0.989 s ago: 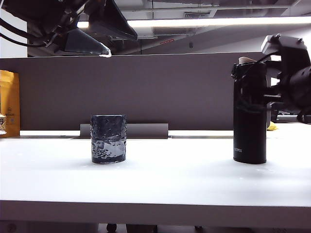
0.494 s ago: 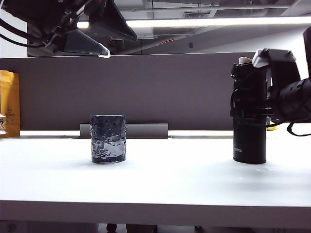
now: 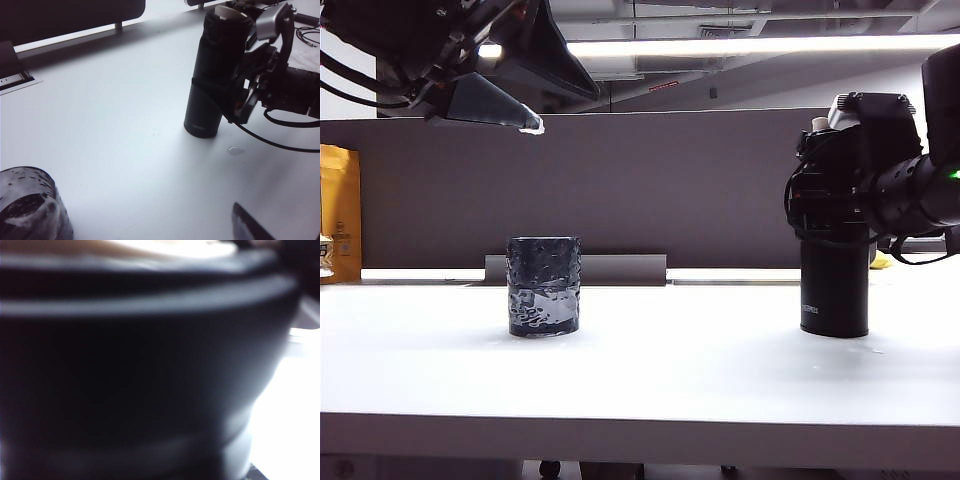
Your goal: Pick up the black thermos, pour some water into the cup, then place the black thermos back on the table.
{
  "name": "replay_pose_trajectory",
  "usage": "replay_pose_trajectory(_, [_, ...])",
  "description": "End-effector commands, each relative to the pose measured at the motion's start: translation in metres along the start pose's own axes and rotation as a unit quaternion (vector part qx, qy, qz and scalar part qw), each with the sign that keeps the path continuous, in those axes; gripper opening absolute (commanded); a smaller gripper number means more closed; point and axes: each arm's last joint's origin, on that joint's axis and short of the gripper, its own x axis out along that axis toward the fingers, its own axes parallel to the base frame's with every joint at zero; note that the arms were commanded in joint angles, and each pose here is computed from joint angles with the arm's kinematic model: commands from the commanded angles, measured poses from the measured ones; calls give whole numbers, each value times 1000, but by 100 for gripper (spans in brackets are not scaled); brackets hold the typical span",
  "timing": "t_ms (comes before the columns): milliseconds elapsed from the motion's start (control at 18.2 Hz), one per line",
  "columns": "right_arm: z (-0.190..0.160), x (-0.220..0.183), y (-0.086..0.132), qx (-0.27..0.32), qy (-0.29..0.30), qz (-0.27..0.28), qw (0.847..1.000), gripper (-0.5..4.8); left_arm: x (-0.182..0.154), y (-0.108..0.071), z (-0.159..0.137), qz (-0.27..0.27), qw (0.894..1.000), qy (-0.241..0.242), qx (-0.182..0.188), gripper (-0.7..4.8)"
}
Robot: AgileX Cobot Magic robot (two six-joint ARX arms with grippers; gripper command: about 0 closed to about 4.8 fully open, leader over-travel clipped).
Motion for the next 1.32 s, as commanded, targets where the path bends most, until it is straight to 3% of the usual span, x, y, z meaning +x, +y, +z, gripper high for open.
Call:
replay_pose_trajectory(55, [-1, 3, 0, 10, 6, -2, 1000, 479, 0, 0, 2, 1, 1000, -5, 2, 479])
replay_pose_trajectory(165, [-2, 3, 0, 14, 8, -1, 1000, 479, 0, 0, 2, 0, 1000, -5, 2, 479])
replay_pose_trajectory(220, [-1, 4, 1, 14, 6, -1, 1000, 314, 0, 0, 2, 0, 1000, -5, 2, 479])
replay_pose_trajectory(275, [-1, 4, 1, 14, 5, 1, 1000, 111, 0, 0, 2, 1, 1000, -5, 2, 479])
replay_pose_trajectory(330, [-1, 4, 1, 14, 4, 4, 1000, 41, 0, 0, 2, 1, 1000, -6, 2, 479])
replay_pose_trajectory(439, [0, 4, 1, 14, -1, 16, 1000, 46, 0, 0, 2, 1, 1000, -6, 2, 479])
replay_pose_trajectory(549, [18, 6, 7, -2, -36, 76, 996, 45, -1, 2, 3, 28, 1000, -6, 3, 479])
replay_pose_trajectory(769, [92, 36, 47, -124, -72, 127, 981, 45, -10, 26, 12, 91, 996, 13, 3, 479])
replay_pose_trajectory(879, [134, 63, 71, -215, -81, 153, 961, 45, -16, 41, 21, 104, 994, 6, 25, 479])
replay_pose_trajectory(989, [148, 90, 82, -281, -105, 154, 941, 45, -12, 47, 18, 93, 995, 17, 19, 479])
replay_pose_trajectory(1208, [130, 126, 96, -430, -124, 151, 881, 45, 13, 55, -12, 82, 991, 101, -11, 479])
replay_pose_trajectory(1318, [115, 133, 98, -480, -120, 156, 855, 45, 13, 58, -16, 122, 985, 123, -12, 479])
